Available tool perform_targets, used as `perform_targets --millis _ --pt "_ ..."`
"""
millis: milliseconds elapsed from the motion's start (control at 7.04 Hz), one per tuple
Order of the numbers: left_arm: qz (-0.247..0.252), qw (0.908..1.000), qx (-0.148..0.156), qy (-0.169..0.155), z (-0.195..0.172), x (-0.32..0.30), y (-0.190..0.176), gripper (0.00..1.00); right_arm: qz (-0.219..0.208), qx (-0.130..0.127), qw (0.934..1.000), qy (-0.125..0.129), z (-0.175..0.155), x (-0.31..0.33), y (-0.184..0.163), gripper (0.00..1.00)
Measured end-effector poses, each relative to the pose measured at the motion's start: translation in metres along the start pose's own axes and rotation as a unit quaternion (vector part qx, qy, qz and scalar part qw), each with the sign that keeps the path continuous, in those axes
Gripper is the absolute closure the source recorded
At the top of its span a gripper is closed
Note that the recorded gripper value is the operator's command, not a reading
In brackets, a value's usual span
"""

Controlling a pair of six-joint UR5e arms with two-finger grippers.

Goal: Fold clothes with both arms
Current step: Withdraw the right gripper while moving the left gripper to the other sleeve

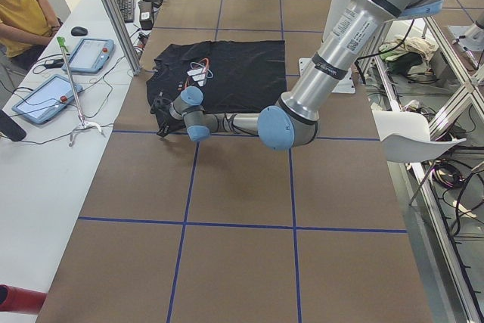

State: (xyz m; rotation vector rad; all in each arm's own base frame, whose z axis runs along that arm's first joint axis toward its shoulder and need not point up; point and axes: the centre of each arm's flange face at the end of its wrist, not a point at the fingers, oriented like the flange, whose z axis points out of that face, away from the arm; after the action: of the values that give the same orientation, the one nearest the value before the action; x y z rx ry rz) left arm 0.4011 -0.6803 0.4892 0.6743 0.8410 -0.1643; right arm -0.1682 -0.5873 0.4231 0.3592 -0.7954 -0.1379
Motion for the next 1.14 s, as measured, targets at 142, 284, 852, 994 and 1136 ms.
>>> perform_targets --millis 142,284,852,994,1136 --pt "0.001 1.0 0.001 0.004 0.0 0.003 0.002 0.67 0.001 0.0 1.0 0.0 0.0 0.0 0.0 0.0" --pt "0.002 1.0 0.001 0.006 0.0 0.003 0.003 0.83 0.001 0.001 1.0 0.0 -0.001 0.0 0.0 0.0" --pt "0.002 0.9999 0.009 0.014 -0.007 0.002 0.0 1.0 0.002 0.003 1.0 -0.001 -0.003 -0.002 -0.001 0.0" --pt "0.003 0.9997 0.014 0.02 -0.012 0.006 -0.003 1.0 0.003 0.003 1.0 -0.001 -0.003 -0.002 0.0 0.0" --pt "0.004 0.9993 0.022 0.03 -0.021 0.016 -0.01 1.0 0.003 0.003 1.0 -0.002 -0.003 -0.002 0.0 0.0"
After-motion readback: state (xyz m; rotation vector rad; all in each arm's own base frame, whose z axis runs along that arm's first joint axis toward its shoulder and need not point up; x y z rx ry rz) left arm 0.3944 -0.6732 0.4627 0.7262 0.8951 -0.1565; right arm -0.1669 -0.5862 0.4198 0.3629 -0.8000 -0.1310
